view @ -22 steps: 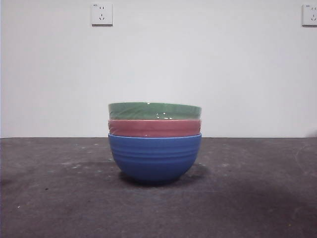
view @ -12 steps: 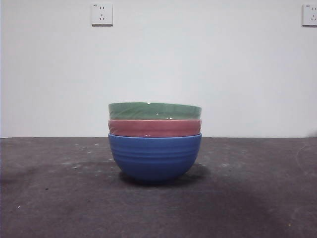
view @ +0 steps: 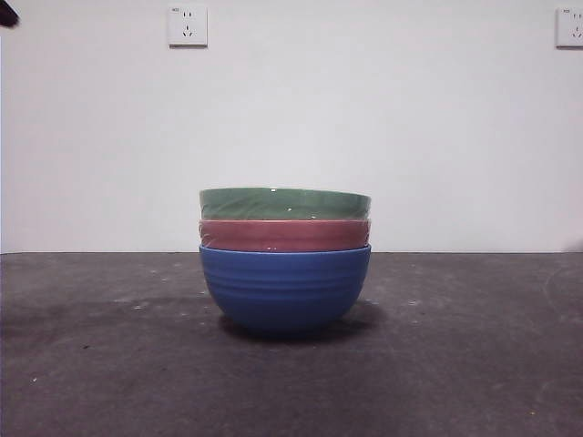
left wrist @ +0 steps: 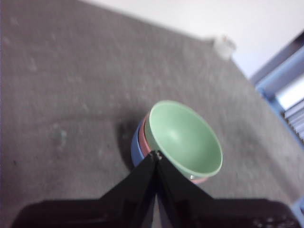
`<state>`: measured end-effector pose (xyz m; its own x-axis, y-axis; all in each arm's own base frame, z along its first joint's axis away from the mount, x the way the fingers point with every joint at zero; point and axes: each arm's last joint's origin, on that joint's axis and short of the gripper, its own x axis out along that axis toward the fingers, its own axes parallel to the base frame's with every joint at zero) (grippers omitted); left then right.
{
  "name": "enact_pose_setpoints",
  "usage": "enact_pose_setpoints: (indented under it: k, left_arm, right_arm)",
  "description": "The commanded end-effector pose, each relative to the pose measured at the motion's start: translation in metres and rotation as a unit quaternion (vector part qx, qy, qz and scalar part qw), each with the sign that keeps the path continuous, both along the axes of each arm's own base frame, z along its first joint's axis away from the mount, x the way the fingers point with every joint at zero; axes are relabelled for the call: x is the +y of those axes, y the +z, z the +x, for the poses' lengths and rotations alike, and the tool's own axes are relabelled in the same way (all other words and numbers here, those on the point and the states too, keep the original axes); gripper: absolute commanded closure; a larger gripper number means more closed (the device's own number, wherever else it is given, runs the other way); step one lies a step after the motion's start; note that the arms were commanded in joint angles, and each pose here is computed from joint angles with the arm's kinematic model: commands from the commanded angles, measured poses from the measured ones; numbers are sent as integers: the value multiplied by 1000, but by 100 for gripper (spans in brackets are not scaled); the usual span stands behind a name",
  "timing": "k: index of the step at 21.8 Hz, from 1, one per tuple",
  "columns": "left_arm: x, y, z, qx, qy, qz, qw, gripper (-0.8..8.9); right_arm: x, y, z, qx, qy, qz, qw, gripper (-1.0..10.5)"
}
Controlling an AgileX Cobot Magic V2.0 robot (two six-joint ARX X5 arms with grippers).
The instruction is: Pick up the green bowl on the top,put the green bowl on the left,pick up the red bowl in the middle,put the red bowl on the right
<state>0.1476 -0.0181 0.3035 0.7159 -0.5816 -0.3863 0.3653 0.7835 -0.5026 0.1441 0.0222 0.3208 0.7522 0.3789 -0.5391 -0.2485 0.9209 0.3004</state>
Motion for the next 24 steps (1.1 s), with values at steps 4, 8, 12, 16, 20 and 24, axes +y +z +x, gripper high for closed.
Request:
enact_pose_setpoints:
  k: [4,8,12,16,20,24]
  left_arm:
    - [-7,5,21,19,-31,24,999,410]
    - [-27,11,39,41,-73,33,996,411]
    - [-70,19,62,71,-95,123,985,414]
    - [-114,18,87,102,-107,227,963,414]
    - [-147,0,108,116,-112,288,944,414]
    - [-163,-30,125,145,-117,316,930,415]
  right_arm:
    - [3,0,11,10,35,-5,999,633]
    - [3,-2,14,19,34,-2,999,626]
    - [3,-2,15,20,34,-2,999,627]
    - [3,-2,15,20,34,-2,999,631]
    - [3,-3,14,22,34,-2,999,631]
    - [3,-3,14,24,34,-2,999,631]
